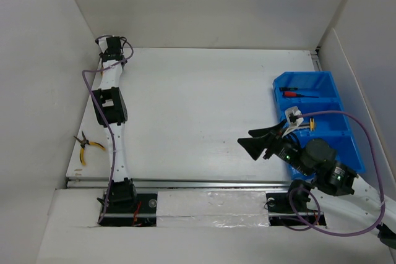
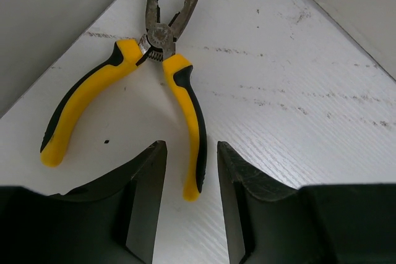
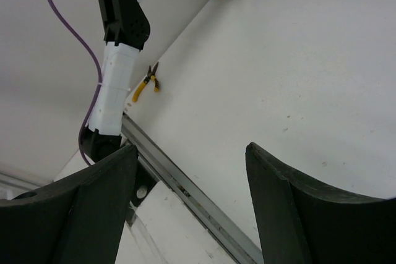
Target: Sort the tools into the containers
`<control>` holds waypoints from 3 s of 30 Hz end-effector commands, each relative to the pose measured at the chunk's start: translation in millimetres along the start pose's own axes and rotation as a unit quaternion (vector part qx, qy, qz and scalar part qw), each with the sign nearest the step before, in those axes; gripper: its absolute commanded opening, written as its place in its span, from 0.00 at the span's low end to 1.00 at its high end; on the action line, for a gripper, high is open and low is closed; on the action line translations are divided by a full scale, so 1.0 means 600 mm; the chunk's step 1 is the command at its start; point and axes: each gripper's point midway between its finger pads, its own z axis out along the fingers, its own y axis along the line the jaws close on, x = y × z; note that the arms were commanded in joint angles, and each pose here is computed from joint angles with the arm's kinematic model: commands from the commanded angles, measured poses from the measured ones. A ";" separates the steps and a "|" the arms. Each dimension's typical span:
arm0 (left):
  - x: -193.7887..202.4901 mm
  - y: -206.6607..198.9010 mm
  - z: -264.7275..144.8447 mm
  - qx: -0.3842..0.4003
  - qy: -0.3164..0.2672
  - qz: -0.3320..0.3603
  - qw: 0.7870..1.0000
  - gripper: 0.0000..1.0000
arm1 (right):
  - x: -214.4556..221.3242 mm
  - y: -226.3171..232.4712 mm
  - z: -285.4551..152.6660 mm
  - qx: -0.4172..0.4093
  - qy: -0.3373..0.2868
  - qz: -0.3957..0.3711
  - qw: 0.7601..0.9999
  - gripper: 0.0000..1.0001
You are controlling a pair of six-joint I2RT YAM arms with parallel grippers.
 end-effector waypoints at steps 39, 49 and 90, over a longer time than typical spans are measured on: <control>-0.027 0.009 -0.023 -0.012 0.004 0.002 1.000 0.35 | -0.033 0.019 -0.009 -0.016 -0.023 -0.003 1.000 0.75; -0.019 -0.003 -0.024 0.011 0.013 0.011 1.000 0.00 | -0.040 0.019 -0.017 -0.016 -0.030 -0.002 0.999 0.75; 0.239 -0.204 -0.678 0.453 0.018 0.075 0.888 0.00 | -0.107 -0.003 0.062 0.122 -0.047 0.037 0.991 0.84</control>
